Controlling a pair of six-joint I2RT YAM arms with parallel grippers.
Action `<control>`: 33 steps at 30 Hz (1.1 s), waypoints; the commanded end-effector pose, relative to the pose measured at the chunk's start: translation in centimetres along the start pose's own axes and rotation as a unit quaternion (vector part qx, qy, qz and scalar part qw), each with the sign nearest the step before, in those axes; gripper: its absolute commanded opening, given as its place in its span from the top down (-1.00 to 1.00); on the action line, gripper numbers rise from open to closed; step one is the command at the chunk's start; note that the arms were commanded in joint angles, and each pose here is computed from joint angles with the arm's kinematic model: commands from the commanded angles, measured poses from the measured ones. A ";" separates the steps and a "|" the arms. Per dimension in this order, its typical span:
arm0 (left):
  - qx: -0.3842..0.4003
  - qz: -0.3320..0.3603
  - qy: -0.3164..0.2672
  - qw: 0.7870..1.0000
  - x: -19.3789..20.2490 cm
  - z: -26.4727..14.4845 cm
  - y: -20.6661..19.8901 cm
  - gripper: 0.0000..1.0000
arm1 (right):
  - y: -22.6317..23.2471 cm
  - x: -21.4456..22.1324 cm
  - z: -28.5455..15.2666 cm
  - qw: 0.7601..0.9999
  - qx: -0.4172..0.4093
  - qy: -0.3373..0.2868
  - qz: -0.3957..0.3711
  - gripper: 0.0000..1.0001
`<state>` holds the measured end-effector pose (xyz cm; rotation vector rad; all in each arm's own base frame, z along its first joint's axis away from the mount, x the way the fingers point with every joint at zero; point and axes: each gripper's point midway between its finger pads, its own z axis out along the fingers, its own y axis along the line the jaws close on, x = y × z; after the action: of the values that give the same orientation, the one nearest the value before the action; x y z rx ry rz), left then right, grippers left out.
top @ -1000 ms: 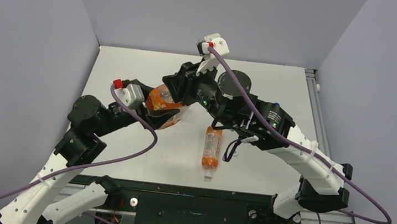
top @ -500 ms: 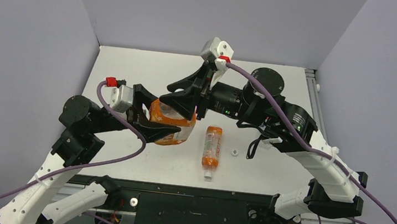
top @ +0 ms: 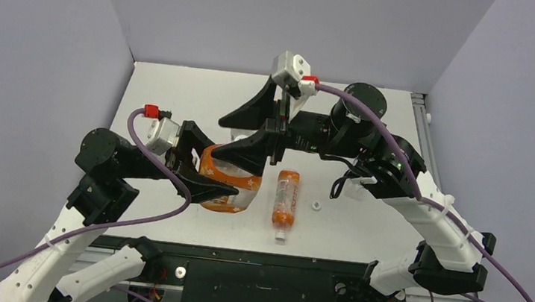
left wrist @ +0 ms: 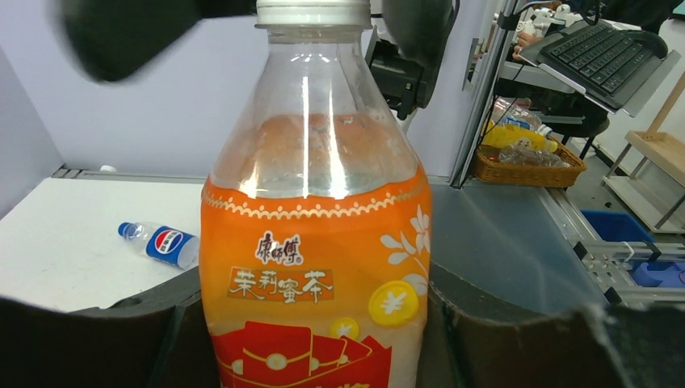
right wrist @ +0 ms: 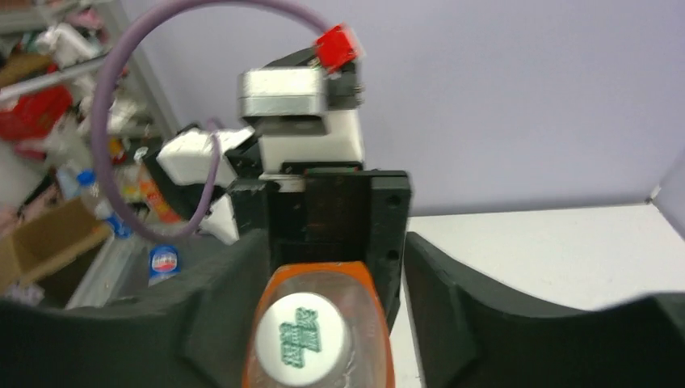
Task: Unscrew the bottle caps
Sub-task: Unscrew the bottle cap from the plastic bottle.
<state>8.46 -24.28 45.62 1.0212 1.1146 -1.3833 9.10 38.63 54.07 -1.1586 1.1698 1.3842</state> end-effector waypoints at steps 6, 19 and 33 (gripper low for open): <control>-0.139 0.099 -0.013 0.985 -0.4 -0.9 5.5 1.00 | -7.7 -4.9 -4.8 0.930 0.357 -0.082 -0.014 -0.58; -0.264 0.157 -0.019 0.951 -0.6 -3.1 10.0 1.00 | -10.0 -2.0 -2.9 0.887 0.459 -0.043 0.012 -0.25; -0.270 0.135 -0.042 0.952 -1.4 -3.0 10.0 1.00 | -11.7 -0.7 -1.8 0.898 0.429 -0.068 0.073 0.36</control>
<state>19.15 -21.84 43.01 0.7118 1.2289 -0.8165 21.08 38.58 51.30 -0.4007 1.5985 0.7578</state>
